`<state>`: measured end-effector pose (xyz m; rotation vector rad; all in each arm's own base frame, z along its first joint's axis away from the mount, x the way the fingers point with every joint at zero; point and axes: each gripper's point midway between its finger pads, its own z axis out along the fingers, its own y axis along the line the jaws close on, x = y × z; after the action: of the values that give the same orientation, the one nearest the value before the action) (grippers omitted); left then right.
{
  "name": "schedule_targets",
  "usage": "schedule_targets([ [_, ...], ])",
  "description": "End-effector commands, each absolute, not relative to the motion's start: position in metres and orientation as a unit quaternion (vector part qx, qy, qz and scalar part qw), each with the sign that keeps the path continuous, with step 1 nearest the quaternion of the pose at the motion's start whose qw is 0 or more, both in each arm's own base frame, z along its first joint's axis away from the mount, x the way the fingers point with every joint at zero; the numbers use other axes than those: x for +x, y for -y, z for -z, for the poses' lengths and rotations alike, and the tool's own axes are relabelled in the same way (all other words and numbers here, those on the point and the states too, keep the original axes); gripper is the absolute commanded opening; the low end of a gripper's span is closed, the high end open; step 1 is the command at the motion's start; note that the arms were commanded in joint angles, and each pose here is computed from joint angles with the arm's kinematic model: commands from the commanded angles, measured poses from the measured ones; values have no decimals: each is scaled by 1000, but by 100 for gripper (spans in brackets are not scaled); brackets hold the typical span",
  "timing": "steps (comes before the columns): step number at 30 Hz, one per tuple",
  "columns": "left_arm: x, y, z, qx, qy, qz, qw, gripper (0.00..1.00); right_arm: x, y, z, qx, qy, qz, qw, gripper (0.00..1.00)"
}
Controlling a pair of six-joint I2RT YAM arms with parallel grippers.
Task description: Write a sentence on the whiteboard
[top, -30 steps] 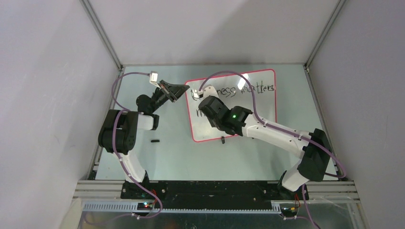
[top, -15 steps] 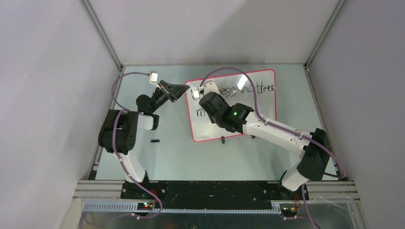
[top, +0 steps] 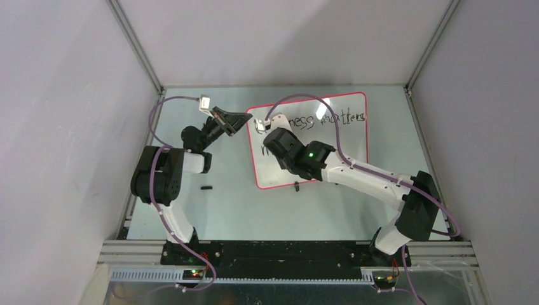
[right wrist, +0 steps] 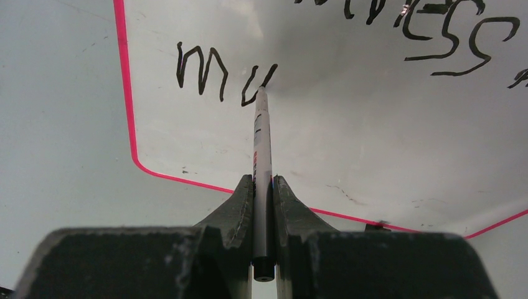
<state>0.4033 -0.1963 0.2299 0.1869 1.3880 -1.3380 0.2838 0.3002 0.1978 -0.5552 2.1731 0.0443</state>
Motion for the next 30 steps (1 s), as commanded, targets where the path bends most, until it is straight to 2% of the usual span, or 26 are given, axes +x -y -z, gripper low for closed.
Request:
schedule_targets([
  [1, 399, 201, -237, 126, -573, 557, 588, 0, 280, -296, -190, -215, -879, -11, 426, 0],
  [30, 399, 200, -238, 126, -572, 556, 589, 0, 274, -287, -200, -210, -876, -10, 435, 0],
])
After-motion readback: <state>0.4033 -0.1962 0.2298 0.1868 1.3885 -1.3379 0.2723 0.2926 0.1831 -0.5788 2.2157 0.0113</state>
